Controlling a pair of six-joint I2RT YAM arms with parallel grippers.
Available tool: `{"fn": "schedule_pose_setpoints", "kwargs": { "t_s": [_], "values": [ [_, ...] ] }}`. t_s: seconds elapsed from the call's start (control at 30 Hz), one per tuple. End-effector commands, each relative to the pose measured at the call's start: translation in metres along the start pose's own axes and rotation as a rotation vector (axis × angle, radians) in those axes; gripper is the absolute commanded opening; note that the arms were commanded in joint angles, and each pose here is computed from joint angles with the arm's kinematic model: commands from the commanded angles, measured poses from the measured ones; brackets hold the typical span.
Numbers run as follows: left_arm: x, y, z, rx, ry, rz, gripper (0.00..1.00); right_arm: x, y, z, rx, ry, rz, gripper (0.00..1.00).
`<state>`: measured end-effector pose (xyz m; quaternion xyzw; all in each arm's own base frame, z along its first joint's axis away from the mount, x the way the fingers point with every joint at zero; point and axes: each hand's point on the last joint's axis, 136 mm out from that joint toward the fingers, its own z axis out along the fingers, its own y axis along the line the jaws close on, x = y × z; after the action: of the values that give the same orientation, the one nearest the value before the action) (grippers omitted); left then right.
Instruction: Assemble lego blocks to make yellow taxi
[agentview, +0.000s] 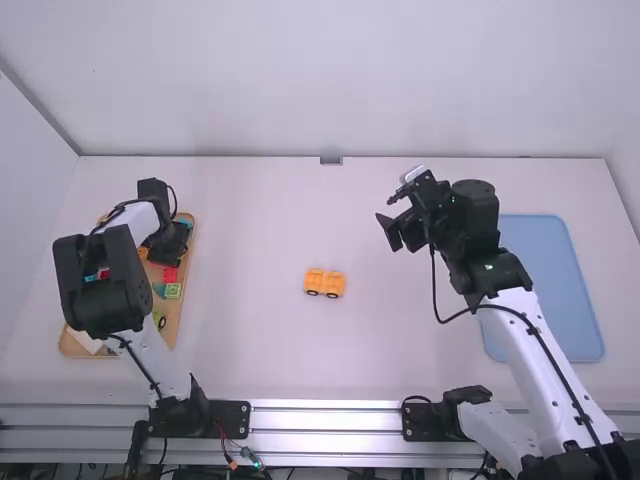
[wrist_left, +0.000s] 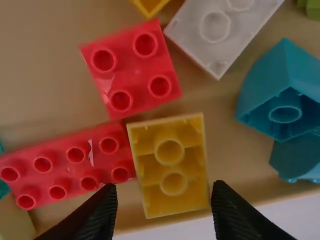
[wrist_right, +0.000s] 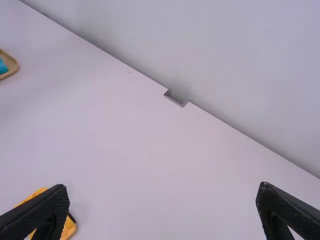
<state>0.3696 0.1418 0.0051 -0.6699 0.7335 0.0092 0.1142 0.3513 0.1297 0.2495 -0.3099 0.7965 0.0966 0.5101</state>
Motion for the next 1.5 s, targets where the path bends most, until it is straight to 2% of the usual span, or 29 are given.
{"fn": "schedule_pose_setpoints", "kwargs": {
  "t_s": [0.0,0.13,0.27,0.43,0.87,1.47],
  "values": [
    [0.002,0.007,0.007,-0.03,-0.012,0.0,0.56,-0.014,-0.003,-0.003,0.003,-0.027,0.0,0.99],
    [0.002,0.006,0.011,-0.015,-0.017,0.002,0.57,-0.013,-0.003,-0.003,0.002,-0.023,0.002,0.99],
    [0.004,0.006,0.015,0.002,-0.012,-0.004,0.5,-0.013,-0.003,-0.003,0.001,-0.021,0.002,0.99],
    [0.003,0.006,0.017,0.011,-0.013,-0.009,0.49,-0.013,-0.003,-0.003,0.001,-0.021,0.001,0.98],
    [-0.004,-0.008,0.002,0.018,-0.023,-0.003,0.56,-0.012,-0.003,-0.003,0.004,-0.02,-0.001,0.99],
    [-0.003,-0.006,0.01,0.036,-0.032,0.003,0.47,-0.012,-0.003,-0.003,0.004,-0.02,0.0,0.99]
  ]
}}
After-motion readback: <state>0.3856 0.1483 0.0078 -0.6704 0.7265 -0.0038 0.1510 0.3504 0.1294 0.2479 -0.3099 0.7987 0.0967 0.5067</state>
